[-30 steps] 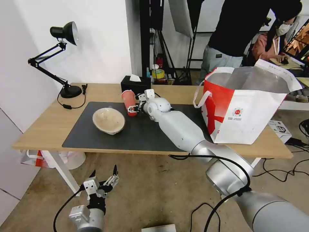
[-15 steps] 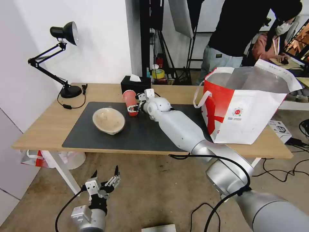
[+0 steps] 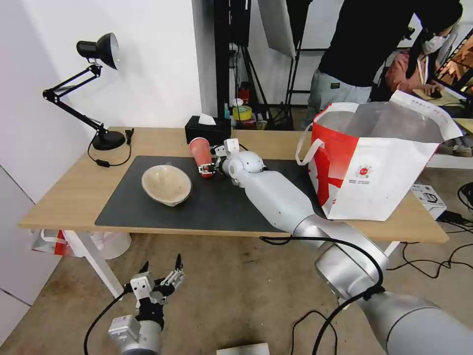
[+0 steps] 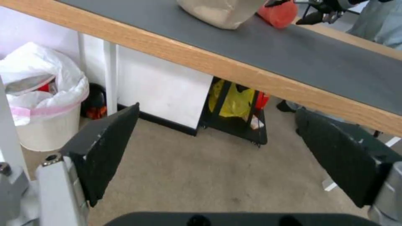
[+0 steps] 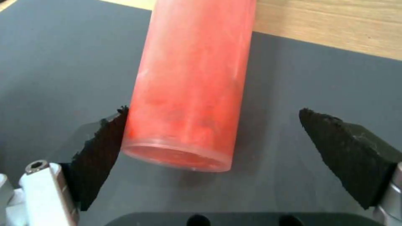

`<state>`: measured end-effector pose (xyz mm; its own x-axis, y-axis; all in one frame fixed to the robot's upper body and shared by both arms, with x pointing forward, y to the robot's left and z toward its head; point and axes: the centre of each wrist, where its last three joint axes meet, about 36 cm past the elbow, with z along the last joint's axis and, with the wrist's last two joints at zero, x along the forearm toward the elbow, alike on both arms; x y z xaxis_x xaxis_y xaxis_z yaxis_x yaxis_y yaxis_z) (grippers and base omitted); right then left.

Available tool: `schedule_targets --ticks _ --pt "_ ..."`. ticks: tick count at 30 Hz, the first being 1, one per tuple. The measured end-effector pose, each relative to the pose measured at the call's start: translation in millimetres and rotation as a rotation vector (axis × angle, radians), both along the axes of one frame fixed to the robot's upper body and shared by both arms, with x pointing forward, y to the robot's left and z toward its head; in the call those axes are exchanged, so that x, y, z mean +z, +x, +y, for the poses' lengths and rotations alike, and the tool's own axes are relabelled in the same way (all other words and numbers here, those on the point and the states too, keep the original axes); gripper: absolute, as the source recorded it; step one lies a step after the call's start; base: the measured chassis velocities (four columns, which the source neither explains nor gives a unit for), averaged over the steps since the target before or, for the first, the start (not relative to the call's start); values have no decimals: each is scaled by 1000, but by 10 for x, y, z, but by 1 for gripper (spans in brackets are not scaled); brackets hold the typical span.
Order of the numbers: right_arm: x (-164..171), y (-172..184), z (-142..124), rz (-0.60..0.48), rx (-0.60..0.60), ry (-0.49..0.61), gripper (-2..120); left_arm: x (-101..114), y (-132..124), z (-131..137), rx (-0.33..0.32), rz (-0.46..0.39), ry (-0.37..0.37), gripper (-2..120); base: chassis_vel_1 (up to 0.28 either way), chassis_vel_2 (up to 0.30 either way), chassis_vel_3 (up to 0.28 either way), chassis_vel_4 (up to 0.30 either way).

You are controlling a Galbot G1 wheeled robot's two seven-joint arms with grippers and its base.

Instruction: Pick up the trash from the table and place it into the takeout bag.

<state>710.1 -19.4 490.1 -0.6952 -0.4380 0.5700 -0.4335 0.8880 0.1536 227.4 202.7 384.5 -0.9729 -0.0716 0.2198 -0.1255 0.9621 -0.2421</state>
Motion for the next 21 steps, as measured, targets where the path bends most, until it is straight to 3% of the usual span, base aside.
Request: schedule_targets --ticks 21 --pt "32 19 -6 -13 -1 0 100 0 -35 -21 -6 1 3 100 0 0 0 0"
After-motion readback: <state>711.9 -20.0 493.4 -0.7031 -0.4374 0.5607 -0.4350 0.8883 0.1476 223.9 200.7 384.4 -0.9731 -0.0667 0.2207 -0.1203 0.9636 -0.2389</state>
